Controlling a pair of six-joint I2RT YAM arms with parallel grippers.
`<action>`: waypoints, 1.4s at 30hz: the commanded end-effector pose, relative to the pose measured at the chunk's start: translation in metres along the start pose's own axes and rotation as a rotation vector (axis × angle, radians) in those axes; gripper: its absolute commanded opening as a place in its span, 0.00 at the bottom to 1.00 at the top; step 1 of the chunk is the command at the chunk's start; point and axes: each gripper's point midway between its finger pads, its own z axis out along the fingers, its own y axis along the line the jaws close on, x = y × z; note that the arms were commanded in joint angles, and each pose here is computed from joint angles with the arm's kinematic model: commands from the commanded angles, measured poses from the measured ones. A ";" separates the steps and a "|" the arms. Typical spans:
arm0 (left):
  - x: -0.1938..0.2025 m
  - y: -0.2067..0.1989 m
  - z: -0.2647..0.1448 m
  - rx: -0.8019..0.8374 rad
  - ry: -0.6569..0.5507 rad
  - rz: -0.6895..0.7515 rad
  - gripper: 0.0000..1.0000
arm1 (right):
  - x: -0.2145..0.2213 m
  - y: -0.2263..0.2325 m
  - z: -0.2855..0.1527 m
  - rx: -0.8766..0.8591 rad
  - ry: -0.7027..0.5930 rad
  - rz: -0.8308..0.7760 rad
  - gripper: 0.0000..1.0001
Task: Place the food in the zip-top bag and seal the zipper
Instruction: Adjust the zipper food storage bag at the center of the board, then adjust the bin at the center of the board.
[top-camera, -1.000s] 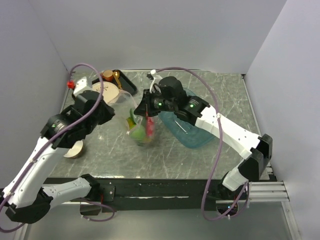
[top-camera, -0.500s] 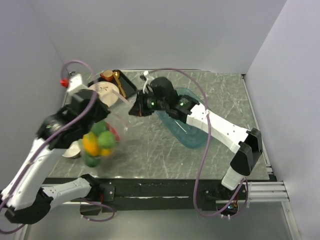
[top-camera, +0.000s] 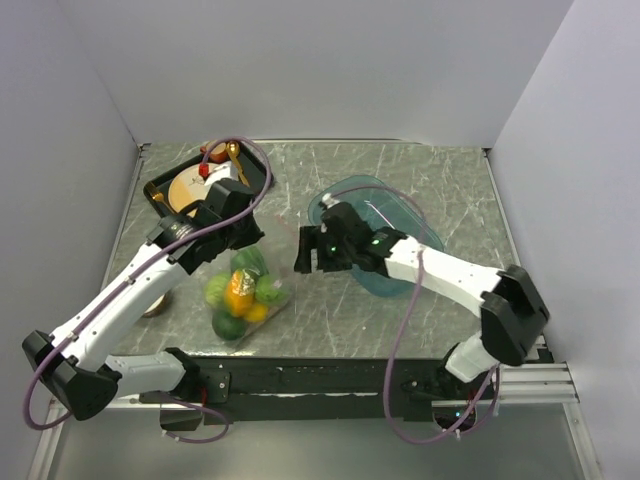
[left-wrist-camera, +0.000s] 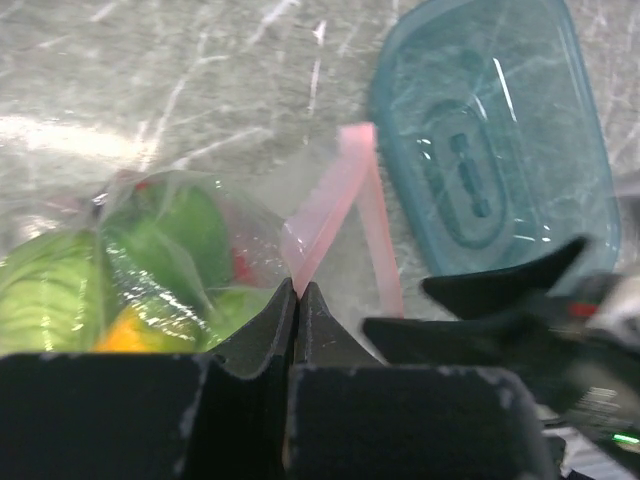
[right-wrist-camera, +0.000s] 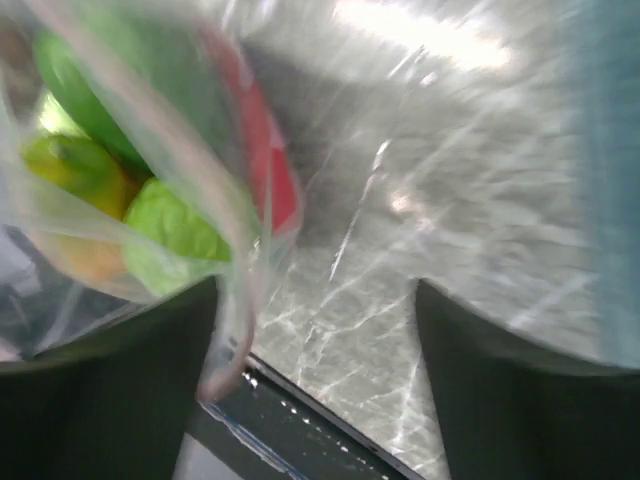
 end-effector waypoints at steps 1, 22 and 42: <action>-0.015 -0.032 -0.005 0.122 -0.022 -0.010 0.01 | -0.048 -0.020 -0.049 0.041 -0.226 0.016 0.91; -0.005 -0.040 -0.007 0.200 0.007 -0.020 0.01 | 0.022 -0.067 -0.046 -0.036 -0.040 0.125 0.94; 0.001 -0.037 -0.010 0.208 0.022 -0.024 0.01 | -0.065 -0.131 -0.023 0.254 -0.197 0.106 0.94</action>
